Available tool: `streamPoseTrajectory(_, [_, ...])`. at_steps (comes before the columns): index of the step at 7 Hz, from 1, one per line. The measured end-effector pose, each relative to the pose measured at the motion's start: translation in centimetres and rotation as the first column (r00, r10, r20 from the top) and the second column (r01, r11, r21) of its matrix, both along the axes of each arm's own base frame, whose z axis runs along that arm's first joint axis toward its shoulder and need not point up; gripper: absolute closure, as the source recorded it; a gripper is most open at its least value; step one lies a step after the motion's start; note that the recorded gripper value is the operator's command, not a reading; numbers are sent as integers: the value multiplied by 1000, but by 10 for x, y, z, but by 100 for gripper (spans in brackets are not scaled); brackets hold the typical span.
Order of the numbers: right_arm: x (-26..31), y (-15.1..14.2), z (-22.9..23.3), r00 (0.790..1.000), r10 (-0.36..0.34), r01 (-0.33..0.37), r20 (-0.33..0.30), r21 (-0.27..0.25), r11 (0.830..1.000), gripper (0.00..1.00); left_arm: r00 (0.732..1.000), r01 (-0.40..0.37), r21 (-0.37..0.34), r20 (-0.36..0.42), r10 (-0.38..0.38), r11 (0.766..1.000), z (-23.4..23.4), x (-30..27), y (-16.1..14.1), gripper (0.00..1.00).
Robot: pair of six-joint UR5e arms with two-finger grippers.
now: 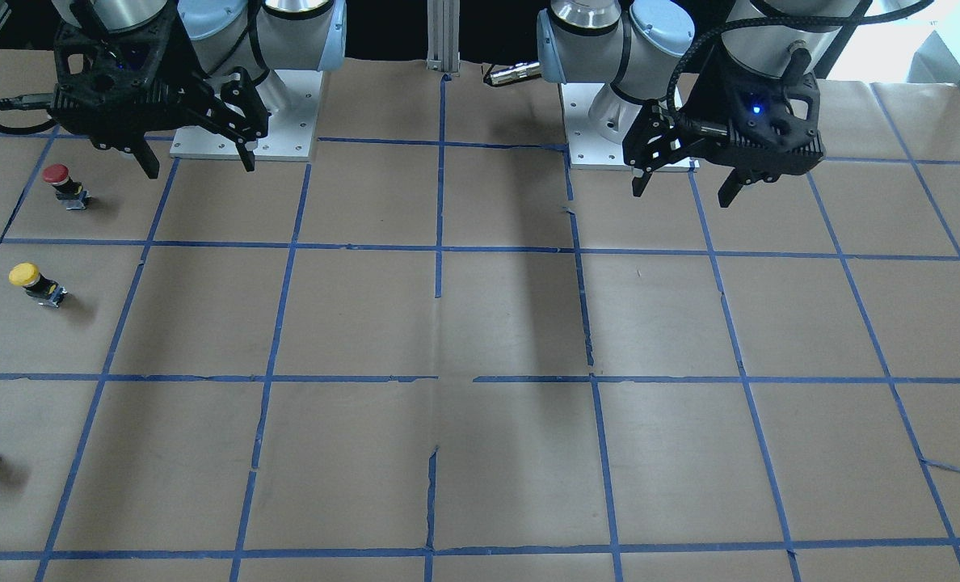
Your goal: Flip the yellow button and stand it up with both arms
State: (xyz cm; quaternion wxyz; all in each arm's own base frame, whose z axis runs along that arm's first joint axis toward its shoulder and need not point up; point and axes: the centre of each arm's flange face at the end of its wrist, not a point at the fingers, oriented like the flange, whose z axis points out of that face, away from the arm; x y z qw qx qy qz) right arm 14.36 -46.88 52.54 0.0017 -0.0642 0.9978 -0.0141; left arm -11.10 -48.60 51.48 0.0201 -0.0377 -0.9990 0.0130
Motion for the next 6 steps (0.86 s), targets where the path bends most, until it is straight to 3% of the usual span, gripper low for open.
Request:
streamPoseTrajectory(2, [1, 0, -1, 1000, 0, 0, 0, 1, 1000, 1, 998, -54, -2, 31, 54, 999, 2, 5, -4, 0])
streamPoseTrajectory(6, [1, 0, -1, 1000, 1, -1, 0, 1, 1000, 1, 996, -62, 0, 58, 62, 998, 0, 1, -6, 0])
